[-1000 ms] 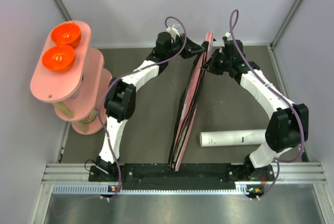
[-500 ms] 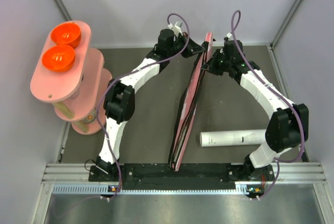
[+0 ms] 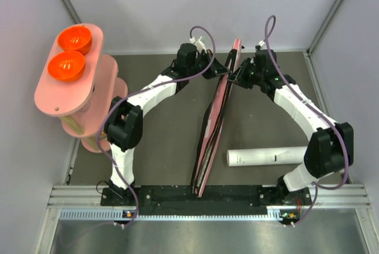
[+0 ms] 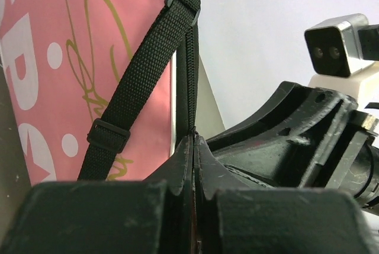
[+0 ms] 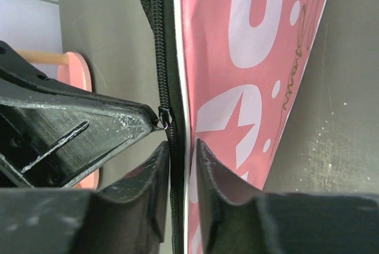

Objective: Pack up the badminton gear

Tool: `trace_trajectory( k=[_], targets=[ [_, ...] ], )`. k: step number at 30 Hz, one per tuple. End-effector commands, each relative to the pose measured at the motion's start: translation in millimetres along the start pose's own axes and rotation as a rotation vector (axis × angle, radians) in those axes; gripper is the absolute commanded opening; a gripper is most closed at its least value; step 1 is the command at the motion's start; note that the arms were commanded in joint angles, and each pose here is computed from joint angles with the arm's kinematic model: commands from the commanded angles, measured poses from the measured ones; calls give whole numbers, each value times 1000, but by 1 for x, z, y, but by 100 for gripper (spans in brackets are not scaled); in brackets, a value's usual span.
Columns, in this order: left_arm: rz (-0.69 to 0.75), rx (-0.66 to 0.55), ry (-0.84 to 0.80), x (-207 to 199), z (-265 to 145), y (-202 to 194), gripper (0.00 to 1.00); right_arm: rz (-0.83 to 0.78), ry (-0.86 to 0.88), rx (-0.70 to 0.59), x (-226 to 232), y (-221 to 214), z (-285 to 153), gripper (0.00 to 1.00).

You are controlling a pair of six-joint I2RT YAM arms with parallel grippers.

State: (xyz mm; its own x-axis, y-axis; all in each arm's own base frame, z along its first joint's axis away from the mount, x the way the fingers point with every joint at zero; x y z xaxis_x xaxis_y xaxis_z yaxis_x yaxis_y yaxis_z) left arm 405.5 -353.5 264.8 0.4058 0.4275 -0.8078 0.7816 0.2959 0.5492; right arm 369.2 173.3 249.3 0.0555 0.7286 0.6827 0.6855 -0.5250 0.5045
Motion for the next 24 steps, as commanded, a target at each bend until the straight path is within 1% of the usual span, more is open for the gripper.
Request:
trace_trajectory(
  k=[1,2,3,5,6,7,8,9,12,14,17,18,23,24],
  targets=[
    [71,-2,-105,-37,-16,4,0,-87,46,-101,15,12,-43,29],
    [73,-4,-109,-39,-17,5,0,-86,31,-117,12,15,-48,31],
    [73,-4,-109,-40,-18,5,0,-83,20,-118,7,14,-51,34],
    [74,-8,-105,-40,-18,5,0,-61,21,-141,3,23,-59,44],
    [75,-8,-104,-40,-19,4,0,-59,24,-149,3,27,-62,51],
    [72,-7,-100,-39,-18,3,0,-61,16,-155,2,31,-62,52],
    [67,0,-102,-39,-18,2,0,-57,3,-142,-1,33,-57,58],
    [65,0,-102,-39,-18,2,0,-55,11,-159,3,45,-60,61],
    [70,6,-112,-43,-18,1,0,-67,18,-139,9,60,-50,67],
    [73,9,-110,-44,-18,0,0,-78,13,-105,12,63,-44,67],
    [75,14,-111,-44,-18,-2,0,-70,0,-98,15,71,-32,64],
    [74,15,-110,-45,-18,-2,0,-63,-3,-101,15,73,-31,61],
    [75,22,-108,-44,-17,-4,0,-27,-10,-38,9,64,-8,54],
    [76,24,-108,-44,-17,-5,0,-28,-16,-35,9,62,-6,50]
  ],
)
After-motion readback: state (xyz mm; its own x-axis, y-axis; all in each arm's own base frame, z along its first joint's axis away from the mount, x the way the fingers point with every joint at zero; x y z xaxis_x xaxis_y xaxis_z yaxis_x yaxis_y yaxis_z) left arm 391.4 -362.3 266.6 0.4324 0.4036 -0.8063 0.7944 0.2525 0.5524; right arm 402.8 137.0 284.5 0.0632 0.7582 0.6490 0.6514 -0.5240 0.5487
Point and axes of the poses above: each gripper's point midway between its finger pads, its own z axis out along the fingers, its own x axis along the line the jaws close on, y = z × x, the point moved 6 cm from there along -z, back along the fingers, and after that the axes turned 3 degrees about z, right-handed, at the moved point
